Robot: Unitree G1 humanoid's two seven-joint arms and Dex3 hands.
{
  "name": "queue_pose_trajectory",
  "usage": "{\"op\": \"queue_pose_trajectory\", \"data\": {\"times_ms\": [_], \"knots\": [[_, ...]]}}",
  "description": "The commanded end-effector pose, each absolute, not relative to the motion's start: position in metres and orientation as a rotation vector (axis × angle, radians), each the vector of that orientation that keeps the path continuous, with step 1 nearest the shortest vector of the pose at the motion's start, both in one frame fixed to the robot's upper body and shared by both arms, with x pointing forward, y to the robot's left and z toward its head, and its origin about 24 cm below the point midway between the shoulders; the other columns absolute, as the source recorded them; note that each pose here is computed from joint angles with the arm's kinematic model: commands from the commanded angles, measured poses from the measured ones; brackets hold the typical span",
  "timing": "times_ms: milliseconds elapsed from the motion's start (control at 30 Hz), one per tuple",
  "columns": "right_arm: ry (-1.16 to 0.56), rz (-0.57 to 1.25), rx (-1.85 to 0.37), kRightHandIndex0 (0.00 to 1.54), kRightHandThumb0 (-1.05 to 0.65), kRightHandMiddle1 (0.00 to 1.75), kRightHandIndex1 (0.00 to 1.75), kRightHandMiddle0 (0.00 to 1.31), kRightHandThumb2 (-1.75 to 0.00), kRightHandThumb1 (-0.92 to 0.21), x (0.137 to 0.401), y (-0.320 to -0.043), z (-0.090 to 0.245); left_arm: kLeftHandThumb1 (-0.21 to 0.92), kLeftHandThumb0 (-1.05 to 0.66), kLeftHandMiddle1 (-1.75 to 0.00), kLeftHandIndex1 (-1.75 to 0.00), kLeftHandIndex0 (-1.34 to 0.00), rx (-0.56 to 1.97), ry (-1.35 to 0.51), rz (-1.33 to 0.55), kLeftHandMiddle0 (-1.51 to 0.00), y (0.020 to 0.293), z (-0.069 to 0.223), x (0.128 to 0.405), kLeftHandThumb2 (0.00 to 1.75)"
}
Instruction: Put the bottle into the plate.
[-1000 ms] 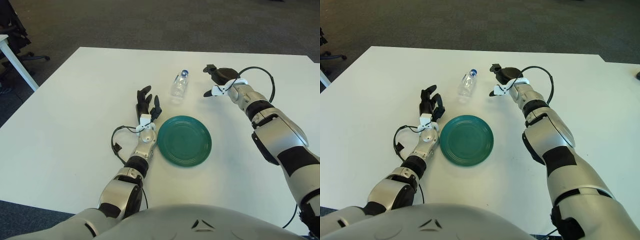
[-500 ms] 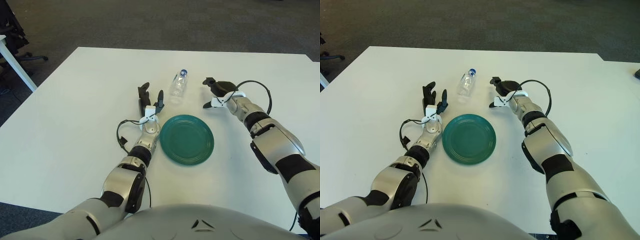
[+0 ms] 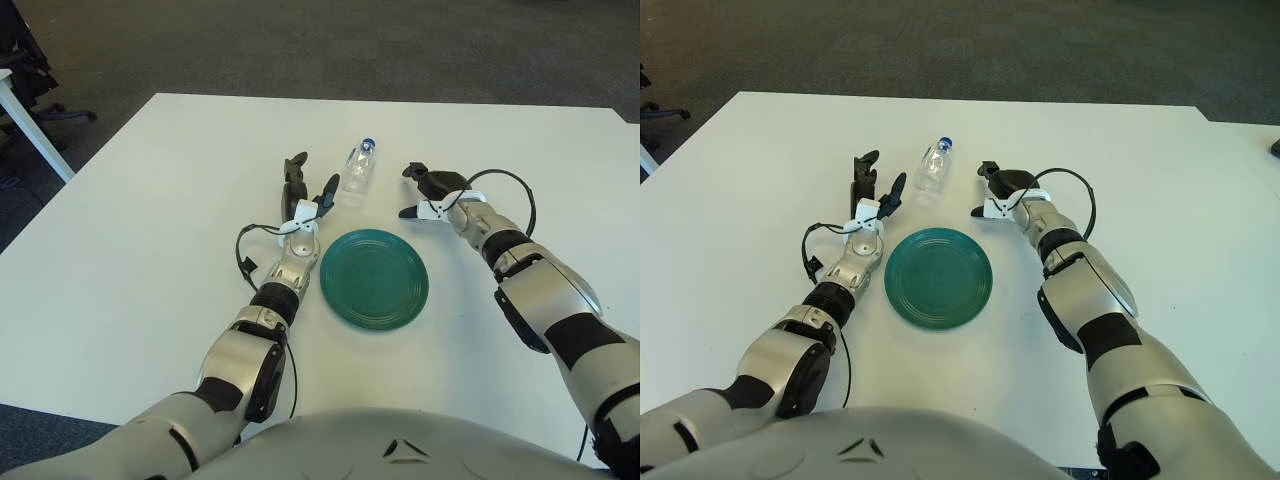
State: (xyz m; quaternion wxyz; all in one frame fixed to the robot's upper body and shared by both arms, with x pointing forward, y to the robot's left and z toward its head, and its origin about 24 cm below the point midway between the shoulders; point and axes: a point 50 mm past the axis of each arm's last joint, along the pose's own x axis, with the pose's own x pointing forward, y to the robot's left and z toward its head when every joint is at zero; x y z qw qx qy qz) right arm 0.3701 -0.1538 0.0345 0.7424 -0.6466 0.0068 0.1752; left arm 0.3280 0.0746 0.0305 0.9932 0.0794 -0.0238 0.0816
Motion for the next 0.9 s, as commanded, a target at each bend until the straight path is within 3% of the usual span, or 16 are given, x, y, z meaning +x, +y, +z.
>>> {"op": "queue_pose_trajectory", "data": {"times_ms": [0,500,867], "knots": [[0.072,0.406,-1.418,0.54,-0.67,0.74,0.03,0.00,-0.19,-0.92,0.362,-0.158,0.020,0.92,-1.00,-0.07,-0.80,-0.04,0.188,-0.066,0.166,-0.40,0.084,0.034,0.330,0.35],[0.116,0.398,-1.431,0.54,-0.69,0.81,0.03,0.00,-0.21,-0.92,0.356,-0.165,0.010,0.92,-0.93,-0.14,-0.92,-0.23,0.230,-0.122,0.130,-0.53,0.103,0.040,0.328,0.44],[0.145,0.396,-1.433,0.54,-0.69,0.81,0.03,0.00,-0.19,-0.92,0.352,-0.169,0.005,0.92,-0.92,-0.15,-0.93,-0.26,0.315,-0.165,0.092,-0.55,0.115,0.056,0.337,0.46]]}}
